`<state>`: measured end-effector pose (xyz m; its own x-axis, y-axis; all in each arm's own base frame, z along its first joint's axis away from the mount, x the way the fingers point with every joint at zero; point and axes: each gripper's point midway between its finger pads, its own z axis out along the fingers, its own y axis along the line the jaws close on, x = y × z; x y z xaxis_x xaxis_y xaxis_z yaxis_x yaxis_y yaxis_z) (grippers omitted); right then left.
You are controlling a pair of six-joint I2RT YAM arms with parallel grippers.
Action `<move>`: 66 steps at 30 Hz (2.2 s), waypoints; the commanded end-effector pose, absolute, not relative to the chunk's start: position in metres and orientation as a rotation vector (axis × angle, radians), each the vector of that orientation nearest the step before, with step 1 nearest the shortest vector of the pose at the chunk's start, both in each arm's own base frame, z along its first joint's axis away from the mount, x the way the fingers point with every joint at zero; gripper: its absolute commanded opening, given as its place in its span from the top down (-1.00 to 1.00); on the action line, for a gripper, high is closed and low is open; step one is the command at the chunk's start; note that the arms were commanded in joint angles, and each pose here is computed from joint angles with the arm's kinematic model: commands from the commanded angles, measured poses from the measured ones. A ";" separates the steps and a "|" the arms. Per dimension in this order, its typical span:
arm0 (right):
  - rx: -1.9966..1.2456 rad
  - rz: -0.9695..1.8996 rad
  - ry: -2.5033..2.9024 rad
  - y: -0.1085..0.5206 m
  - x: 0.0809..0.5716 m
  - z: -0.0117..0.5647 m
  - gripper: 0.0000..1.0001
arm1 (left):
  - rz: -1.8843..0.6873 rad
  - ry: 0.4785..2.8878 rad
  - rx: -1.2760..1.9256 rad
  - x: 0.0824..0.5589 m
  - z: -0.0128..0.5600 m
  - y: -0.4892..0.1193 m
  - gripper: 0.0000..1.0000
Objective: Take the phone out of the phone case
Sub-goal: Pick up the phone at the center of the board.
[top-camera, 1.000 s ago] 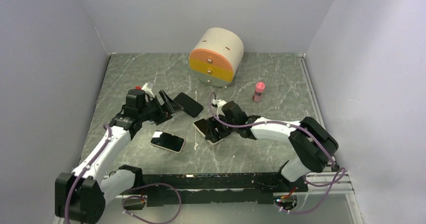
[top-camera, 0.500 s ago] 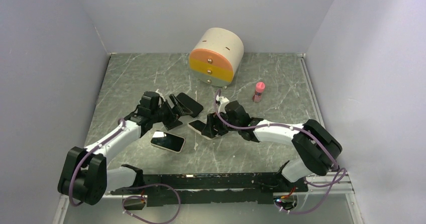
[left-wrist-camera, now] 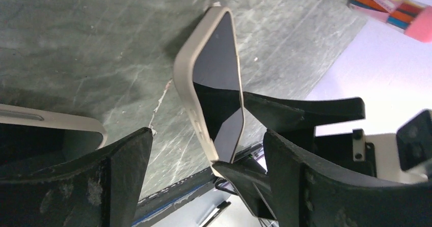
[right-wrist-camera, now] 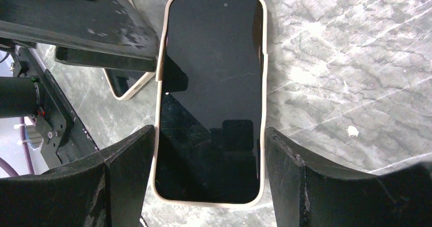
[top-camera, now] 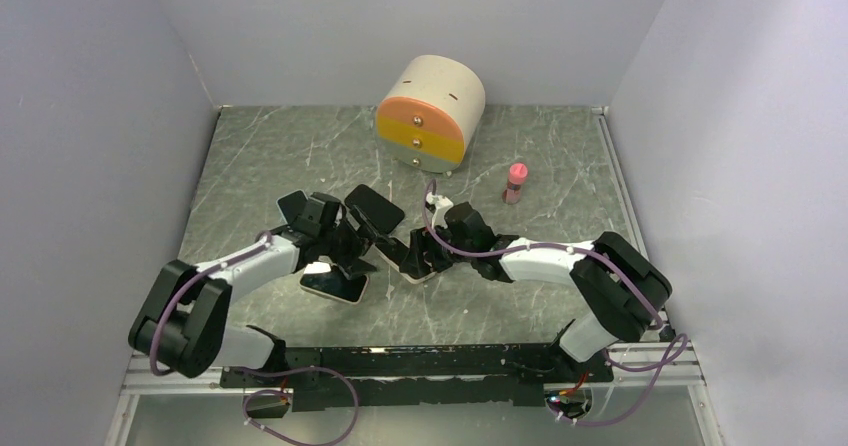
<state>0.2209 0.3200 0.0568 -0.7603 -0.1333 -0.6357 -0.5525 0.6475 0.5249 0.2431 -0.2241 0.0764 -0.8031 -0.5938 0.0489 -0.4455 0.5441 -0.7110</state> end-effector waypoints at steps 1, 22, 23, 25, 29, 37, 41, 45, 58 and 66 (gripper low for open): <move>-0.517 1.054 2.187 0.333 0.233 0.083 1.00 | -1.163 2.554 -0.935 0.255 0.079 -0.238 -0.64; -0.449 1.071 2.155 0.330 0.233 0.083 1.00 | -1.339 2.337 -0.905 0.290 0.063 -0.256 0.65; -0.443 1.073 2.151 0.329 0.234 0.084 1.00 | -1.343 2.326 -0.895 0.291 0.063 -0.256 0.73; -0.434 1.080 2.135 0.329 0.234 0.087 1.00 | -1.386 2.273 -0.855 0.294 0.068 -0.258 0.90; -0.417 1.090 2.075 0.325 0.234 0.099 0.67 | -1.441 2.146 -0.754 0.300 0.083 -0.257 0.95; -0.338 1.138 1.911 0.305 0.238 0.143 -0.34 | -1.477 1.858 -0.529 0.304 0.132 -0.238 0.95; -0.314 1.205 1.811 0.298 0.235 0.169 -0.62 | -1.519 1.712 -0.480 0.307 0.164 -0.227 0.95; -0.280 1.257 1.745 0.293 0.231 0.185 -0.78 | -1.571 1.574 -0.411 0.304 0.197 -0.222 0.95; -0.213 1.477 1.621 0.301 0.219 0.209 -0.85 | -1.732 1.325 -0.214 0.265 0.270 -0.219 0.95; -0.268 1.578 1.484 0.310 0.217 0.240 -0.69 | -1.785 1.309 -0.160 0.250 0.284 -0.222 0.95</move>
